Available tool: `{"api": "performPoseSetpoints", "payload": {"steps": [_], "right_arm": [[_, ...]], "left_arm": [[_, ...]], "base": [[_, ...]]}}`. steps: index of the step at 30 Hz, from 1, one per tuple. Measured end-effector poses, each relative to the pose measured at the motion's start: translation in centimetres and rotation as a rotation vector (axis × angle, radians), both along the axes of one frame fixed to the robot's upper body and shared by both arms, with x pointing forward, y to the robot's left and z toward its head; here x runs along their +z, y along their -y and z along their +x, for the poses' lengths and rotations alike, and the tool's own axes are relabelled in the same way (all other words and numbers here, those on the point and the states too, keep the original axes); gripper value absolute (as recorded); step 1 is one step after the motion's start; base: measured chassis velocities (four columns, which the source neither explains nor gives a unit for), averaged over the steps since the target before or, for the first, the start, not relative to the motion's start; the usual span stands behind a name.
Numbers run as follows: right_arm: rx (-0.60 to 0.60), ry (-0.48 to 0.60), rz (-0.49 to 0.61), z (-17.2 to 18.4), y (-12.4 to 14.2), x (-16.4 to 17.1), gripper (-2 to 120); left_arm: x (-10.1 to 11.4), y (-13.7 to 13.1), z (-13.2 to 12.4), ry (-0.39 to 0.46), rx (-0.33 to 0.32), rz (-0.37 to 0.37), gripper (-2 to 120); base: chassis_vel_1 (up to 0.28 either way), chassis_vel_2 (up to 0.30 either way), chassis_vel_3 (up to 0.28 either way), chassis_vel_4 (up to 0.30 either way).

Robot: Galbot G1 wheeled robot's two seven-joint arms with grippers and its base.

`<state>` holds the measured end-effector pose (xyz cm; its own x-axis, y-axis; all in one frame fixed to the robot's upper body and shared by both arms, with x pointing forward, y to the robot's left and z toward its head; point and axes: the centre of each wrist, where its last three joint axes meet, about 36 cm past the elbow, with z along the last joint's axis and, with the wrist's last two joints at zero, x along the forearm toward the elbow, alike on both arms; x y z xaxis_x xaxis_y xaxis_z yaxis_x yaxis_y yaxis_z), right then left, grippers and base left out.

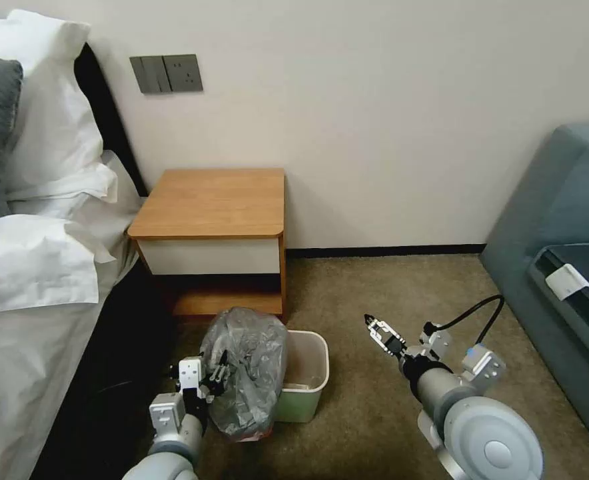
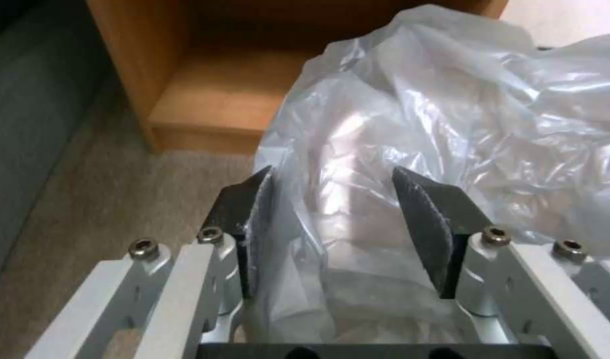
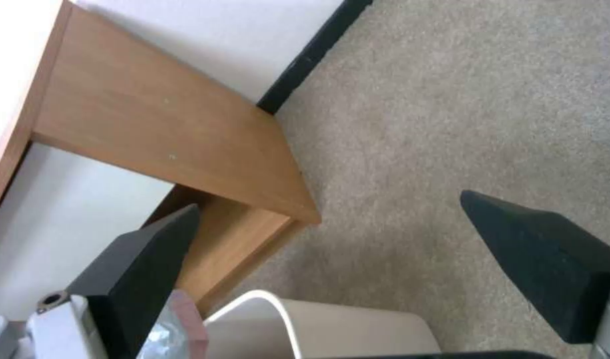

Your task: Pick up the garbage bag from the table and place it over the trash can.

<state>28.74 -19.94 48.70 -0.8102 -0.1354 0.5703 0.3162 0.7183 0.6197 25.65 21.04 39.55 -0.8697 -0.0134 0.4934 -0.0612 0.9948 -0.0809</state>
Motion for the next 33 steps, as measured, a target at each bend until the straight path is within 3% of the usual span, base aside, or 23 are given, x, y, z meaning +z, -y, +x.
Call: {"api": "performPoseSetpoints", "payload": {"steps": [15,23,28,33], "right_arm": [[-0.012,-0.018,-0.003,-0.6,-0.3,-0.4,100],[-0.026,-0.022,-0.002,-0.8,-0.4,-0.5,100],[-0.042,-0.017,-0.007,-0.8,-0.1,-0.4,100],[-0.054,-0.001,-0.014,-0.7,0.2,-0.2,100]], "left_arm": [[0.3,-0.1,3.0,-0.102,-0.018,0.000,46],[0.6,0.0,3.9,-0.152,-0.033,0.000,30],[0.5,0.1,3.9,-0.183,-0.040,-0.003,12],[0.5,0.2,3.8,-0.190,-0.023,-0.017,9]], "base": [[0.000,0.000,0.000,0.000],[0.000,0.000,0.000,0.000],[0.000,0.000,0.000,0.000],[0.000,0.000,0.000,0.000]]}}
